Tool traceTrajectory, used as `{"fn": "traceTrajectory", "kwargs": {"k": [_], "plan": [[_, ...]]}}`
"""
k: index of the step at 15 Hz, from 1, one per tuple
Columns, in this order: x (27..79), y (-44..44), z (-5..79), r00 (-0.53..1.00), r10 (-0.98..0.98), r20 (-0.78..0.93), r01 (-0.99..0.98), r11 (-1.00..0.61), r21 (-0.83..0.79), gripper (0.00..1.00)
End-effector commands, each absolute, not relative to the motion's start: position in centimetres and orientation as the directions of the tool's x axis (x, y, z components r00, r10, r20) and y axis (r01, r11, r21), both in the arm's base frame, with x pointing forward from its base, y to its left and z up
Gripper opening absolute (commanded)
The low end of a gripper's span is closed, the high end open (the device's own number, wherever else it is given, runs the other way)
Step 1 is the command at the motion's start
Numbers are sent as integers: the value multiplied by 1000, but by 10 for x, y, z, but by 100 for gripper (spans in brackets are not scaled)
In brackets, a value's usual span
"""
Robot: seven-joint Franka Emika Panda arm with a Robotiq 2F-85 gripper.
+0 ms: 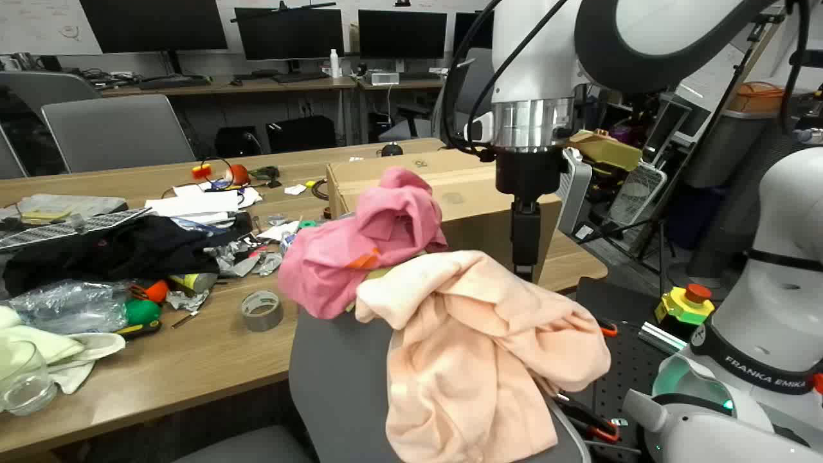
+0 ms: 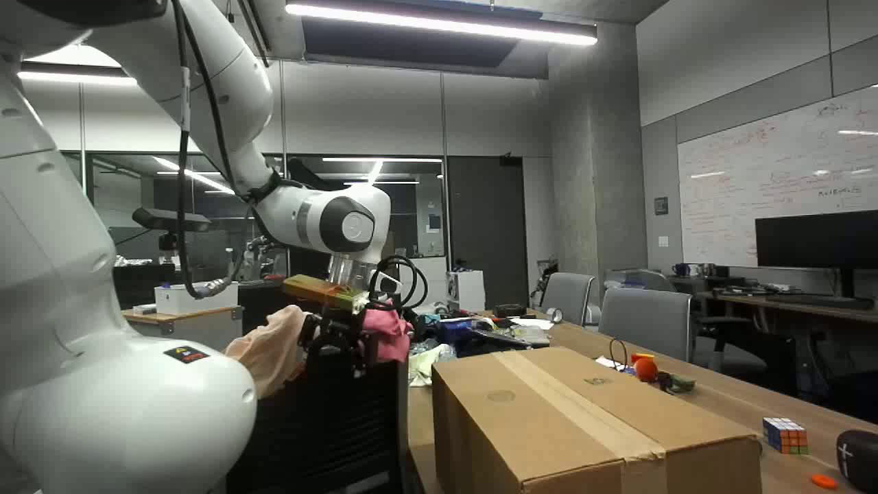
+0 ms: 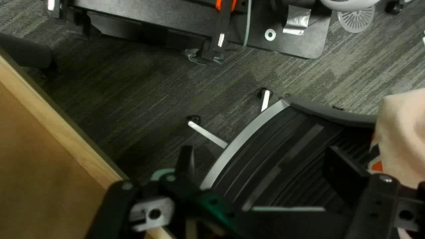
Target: Move the clothes on the chair headrest to the box
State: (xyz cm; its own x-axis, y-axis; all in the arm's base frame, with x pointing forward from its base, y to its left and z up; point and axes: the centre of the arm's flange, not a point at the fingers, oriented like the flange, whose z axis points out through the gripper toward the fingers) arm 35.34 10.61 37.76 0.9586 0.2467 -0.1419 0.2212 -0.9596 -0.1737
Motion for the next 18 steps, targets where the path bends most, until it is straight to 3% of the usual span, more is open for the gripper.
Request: {"fn": "traceTrajectory", "kwargs": {"k": [1,8,18], "plan": [[354,106,379,959,247,-139,222,-960,-174,100],[356,112,381,951,269,-151,245,-956,-162,100],[331,129,440,951,297,-83,301,-953,44,100]]}}
